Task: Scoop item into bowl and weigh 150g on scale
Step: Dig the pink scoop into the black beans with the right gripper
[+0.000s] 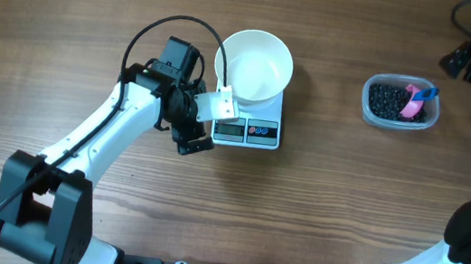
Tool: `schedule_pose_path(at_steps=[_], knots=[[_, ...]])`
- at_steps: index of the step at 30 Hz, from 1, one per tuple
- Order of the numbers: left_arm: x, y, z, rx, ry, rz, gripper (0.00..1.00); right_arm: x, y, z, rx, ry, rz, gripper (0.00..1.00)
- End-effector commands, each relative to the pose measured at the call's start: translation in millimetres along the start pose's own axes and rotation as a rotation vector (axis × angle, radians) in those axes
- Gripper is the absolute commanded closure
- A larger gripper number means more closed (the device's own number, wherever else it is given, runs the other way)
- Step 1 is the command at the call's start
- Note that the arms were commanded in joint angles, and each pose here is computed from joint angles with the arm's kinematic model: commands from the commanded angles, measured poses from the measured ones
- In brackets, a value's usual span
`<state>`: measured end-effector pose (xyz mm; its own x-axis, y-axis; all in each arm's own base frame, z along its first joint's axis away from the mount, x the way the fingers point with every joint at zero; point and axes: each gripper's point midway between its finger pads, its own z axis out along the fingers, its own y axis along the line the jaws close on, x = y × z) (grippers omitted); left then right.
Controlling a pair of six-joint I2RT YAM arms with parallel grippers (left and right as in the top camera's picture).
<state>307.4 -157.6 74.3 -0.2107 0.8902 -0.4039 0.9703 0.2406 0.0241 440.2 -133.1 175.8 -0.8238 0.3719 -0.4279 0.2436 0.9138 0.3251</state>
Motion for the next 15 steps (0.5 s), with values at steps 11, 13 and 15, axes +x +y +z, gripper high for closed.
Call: schedule_pose_path(at_steps=[11, 13, 15], knots=[[1.3, -2.5, 3.9, 0.022, -0.008, 0.009, 0.0, 55.4, 22.6, 49.9, 0.008, 0.126, -0.022, 0.27], [1.3, -2.5, 3.9, 0.022, -0.008, 0.009, 0.0, 57.9, 15.8, 53.8, 0.087, 0.129, -0.027, 0.36], [1.3, -2.5, 3.9, 0.022, -0.008, 0.009, 0.0, 55.7, 7.6, 53.9, 0.163, 0.118, -0.037, 0.36]])
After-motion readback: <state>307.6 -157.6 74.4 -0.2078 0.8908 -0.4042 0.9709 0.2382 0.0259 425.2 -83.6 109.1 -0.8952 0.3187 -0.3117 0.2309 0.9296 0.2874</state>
